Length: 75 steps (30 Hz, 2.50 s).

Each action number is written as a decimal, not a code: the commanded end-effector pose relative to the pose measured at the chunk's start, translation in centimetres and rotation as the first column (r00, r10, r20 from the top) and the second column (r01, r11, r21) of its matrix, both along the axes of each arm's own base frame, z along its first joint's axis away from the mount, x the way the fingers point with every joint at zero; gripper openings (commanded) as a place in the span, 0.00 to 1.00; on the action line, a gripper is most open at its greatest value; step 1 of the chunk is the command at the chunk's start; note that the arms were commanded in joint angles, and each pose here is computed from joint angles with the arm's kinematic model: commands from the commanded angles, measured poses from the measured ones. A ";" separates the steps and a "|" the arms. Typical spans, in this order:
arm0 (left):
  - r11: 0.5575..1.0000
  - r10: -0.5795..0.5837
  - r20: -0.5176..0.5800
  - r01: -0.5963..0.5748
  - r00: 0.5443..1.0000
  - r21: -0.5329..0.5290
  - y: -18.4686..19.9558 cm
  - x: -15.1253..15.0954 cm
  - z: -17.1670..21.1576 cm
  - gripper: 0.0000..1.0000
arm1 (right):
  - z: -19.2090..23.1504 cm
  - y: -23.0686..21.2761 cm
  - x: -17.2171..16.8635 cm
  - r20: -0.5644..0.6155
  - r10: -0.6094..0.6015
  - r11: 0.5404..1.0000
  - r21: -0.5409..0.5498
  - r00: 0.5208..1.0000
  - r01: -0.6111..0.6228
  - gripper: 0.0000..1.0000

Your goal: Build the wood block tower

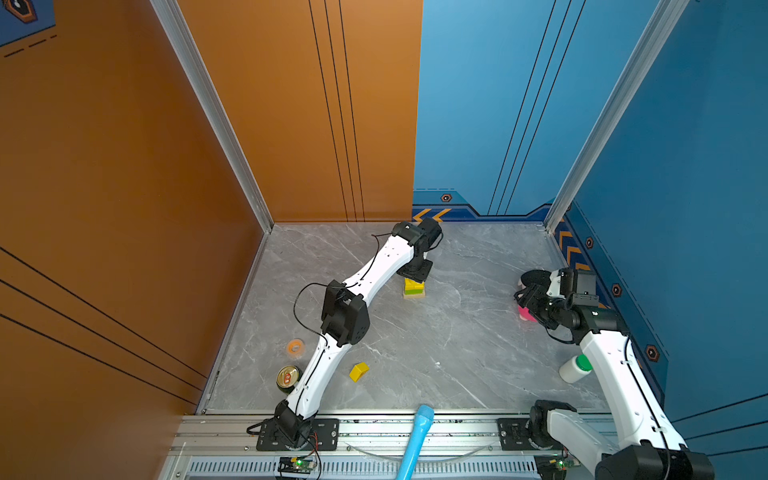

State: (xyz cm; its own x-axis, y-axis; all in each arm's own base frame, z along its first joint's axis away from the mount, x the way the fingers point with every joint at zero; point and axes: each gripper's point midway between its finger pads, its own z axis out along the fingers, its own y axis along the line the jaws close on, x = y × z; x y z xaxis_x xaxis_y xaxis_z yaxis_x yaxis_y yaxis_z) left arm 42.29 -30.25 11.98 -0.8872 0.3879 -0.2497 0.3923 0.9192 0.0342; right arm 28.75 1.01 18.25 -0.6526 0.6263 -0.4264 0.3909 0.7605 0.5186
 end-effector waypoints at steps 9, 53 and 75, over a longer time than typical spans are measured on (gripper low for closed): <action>1.000 0.009 -0.002 -0.009 1.000 -0.015 0.0 0.1 0.4 0.50 | 0.2 -0.3 0.4 0.009 -0.017 1.000 -0.007 1.000 0.017 0.62; 0.968 0.248 0.136 -0.239 0.959 -0.079 15.9 -21.7 6.1 0.68 | 0.0 6.8 0.7 0.036 0.228 0.974 -0.012 0.973 -0.228 0.69; 0.997 0.061 -0.081 -0.057 0.995 0.050 13.9 -24.7 -6.4 0.70 | 0.2 7.9 0.3 0.025 0.262 0.964 -0.049 0.965 -0.261 0.72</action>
